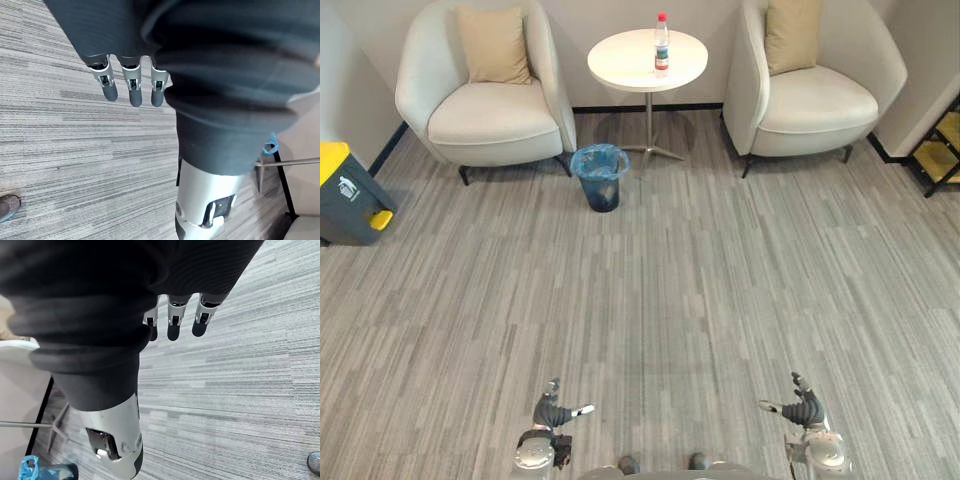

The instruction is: Gather rubbish on tea table into small bin, then transfer packed bag to large trash can.

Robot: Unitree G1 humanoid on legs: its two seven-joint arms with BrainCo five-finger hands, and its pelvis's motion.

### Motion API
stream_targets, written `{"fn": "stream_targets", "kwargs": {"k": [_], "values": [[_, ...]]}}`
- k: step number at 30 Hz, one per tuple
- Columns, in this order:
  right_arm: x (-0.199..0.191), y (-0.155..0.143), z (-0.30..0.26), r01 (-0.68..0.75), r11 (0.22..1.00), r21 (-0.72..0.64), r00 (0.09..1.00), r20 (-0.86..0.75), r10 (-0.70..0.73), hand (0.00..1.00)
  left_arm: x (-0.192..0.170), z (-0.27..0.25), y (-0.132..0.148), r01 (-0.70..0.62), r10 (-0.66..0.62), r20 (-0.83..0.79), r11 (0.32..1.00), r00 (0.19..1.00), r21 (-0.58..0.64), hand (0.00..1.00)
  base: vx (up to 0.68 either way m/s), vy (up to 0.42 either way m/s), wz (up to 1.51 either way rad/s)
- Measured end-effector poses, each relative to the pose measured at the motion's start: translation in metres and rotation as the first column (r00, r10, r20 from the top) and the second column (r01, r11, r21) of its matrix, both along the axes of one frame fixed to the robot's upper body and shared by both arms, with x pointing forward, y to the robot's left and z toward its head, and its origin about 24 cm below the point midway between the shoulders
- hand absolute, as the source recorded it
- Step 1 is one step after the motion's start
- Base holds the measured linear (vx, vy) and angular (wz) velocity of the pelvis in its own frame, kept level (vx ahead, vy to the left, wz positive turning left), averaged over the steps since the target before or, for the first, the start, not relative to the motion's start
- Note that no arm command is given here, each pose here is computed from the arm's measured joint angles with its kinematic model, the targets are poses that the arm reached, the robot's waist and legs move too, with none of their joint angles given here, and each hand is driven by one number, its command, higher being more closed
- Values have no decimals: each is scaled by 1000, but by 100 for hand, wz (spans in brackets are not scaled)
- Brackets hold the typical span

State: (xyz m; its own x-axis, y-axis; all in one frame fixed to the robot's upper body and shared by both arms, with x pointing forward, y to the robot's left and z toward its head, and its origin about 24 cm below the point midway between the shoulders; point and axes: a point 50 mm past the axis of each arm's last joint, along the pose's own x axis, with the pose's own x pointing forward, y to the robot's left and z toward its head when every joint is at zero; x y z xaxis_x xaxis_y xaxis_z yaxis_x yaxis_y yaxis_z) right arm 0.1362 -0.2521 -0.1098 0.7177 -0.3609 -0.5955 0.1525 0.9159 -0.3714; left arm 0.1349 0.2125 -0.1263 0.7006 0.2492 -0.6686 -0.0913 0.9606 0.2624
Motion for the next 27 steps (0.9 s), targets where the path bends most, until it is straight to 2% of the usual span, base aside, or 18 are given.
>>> {"fn": "stream_targets", "kwargs": {"k": [13,23,27], "values": [[-6,-15,3,115,993,31,993,26,-115,0,-1,0,4,-19,19,-2,1000,1000,-10,0,48,-33,-4],[-4,-12,2,171,982,75,983,47,-175,0,-2,0,5,-32,31,-5,999,999,-17,0,57,-51,-5],[12,-6,6,172,979,108,980,85,-181,0,3,2,3,-31,32,16,999,999,-23,0,52,-53,-21]]}}
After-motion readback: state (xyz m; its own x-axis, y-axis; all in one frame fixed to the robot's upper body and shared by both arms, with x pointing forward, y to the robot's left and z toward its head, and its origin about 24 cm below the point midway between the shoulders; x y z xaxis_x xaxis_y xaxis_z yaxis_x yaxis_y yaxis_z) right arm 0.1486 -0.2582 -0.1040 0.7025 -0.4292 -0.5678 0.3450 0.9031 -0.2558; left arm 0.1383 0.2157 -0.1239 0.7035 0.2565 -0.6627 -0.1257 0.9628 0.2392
